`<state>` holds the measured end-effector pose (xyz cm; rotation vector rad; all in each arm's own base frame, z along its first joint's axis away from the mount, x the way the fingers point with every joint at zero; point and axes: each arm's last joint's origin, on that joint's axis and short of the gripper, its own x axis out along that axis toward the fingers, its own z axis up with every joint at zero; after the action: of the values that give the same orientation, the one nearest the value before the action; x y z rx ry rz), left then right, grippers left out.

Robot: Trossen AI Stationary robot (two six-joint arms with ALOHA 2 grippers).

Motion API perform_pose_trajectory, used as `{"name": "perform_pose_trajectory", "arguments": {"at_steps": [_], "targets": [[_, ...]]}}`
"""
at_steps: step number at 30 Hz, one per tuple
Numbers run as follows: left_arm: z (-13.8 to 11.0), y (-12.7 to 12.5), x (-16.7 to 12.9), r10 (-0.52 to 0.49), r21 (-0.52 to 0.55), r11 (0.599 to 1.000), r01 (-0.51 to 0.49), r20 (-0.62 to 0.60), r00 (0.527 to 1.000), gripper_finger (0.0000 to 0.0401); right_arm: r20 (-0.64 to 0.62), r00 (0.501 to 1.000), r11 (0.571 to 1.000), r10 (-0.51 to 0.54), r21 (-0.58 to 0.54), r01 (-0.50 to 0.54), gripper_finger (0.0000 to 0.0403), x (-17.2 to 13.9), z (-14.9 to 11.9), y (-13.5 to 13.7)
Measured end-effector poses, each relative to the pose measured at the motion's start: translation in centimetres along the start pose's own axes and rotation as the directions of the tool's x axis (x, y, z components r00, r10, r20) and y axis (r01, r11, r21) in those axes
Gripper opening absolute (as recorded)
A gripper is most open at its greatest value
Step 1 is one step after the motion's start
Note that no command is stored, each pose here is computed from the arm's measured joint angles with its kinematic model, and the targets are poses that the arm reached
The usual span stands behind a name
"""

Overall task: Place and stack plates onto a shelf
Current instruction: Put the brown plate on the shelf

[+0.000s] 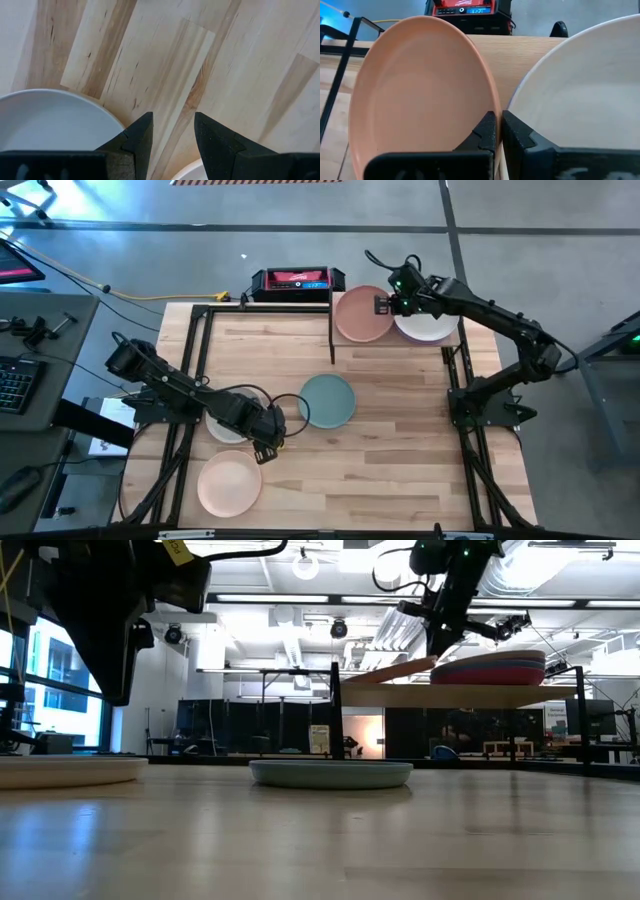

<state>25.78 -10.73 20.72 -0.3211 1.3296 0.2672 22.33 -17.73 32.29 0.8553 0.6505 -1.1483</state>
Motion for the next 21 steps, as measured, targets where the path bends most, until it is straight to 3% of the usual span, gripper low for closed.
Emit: {"name": "perform_pose_trajectory", "arguments": {"at_steps": [7, 21], "targets": [[0.0, 0.0, 0.0, -0.001, 0.000, 1.000, 0.001, 0.001, 1.000, 0.0133, -0.030, 0.999, 0.999, 0.043, 0.002, -0.043, 0.0000, 0.6, 0.0, 0.4], [0.0, 0.0, 0.0, -0.004, 0.001, 1.000, 0.004, -0.003, 1.000, 0.0133, -0.056, 0.998, 1.000, -0.012, -0.018, 0.011, 0.0000, 1.9, -0.2, 0.5]]}}
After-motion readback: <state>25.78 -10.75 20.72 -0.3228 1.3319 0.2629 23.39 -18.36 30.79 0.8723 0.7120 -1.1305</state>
